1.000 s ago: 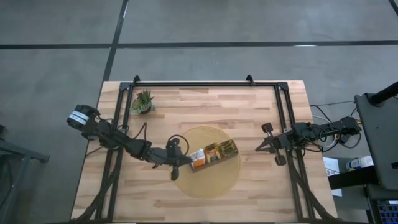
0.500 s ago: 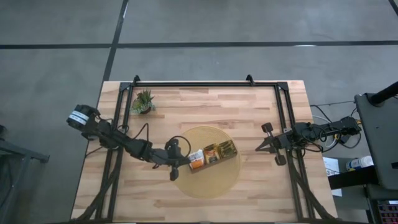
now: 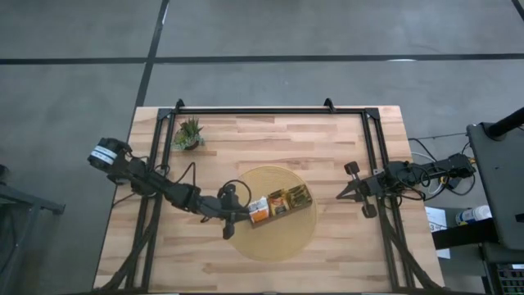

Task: Pick & Place Tea
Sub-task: Put the white tea bag into the left of the wooden organizer, then return to Home Position

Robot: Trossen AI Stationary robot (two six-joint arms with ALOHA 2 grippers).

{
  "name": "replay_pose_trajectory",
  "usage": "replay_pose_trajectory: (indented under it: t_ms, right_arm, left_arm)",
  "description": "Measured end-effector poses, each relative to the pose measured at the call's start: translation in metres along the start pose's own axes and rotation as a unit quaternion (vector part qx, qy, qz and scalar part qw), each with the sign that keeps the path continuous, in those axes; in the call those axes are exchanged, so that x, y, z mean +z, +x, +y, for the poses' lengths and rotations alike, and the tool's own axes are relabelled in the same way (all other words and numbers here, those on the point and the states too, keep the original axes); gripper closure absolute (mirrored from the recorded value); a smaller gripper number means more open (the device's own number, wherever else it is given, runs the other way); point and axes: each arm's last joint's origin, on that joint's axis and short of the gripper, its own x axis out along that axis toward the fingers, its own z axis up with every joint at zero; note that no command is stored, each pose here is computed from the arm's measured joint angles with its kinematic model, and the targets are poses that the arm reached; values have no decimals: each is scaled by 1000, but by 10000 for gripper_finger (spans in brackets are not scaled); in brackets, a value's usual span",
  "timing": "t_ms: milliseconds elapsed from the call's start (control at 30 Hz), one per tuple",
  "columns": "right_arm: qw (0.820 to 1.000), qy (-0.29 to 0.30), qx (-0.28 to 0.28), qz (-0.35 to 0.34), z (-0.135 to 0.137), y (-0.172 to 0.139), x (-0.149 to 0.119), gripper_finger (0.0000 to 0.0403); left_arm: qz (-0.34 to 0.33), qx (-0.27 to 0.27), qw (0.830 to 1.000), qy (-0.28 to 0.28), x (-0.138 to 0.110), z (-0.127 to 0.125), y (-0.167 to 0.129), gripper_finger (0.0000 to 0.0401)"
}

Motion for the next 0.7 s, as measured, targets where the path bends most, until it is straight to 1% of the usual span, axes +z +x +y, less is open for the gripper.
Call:
replay_pose_trajectory:
  t_ms: [133, 233, 400, 567, 633, 700]
  right_arm:
    - [1000, 0, 0, 0, 0, 0, 0, 394]
    - [1000, 0, 0, 0, 0, 0, 0, 394]
    - [1000, 0, 0, 0, 0, 0, 0, 394]
    - [1000, 0, 0, 0, 0, 0, 0, 394]
    - [1000, 0, 0, 0, 0, 0, 0, 394]
    - [1000, 0, 0, 0, 0, 0, 0, 394]
  left_arm:
    - [-1, 0, 1000, -1, 0, 0, 0, 306]
    - [-10, 0, 1000, 2, 5, -2, 0, 294]
    - [-47, 11, 999, 12, 21, -8, -2, 291]
    - [-65, 2, 998, 13, 30, -12, -7, 291]
    - [-65, -8, 998, 14, 31, -16, -7, 291]
    - [-54, -35, 998, 20, 30, -20, -8, 291]
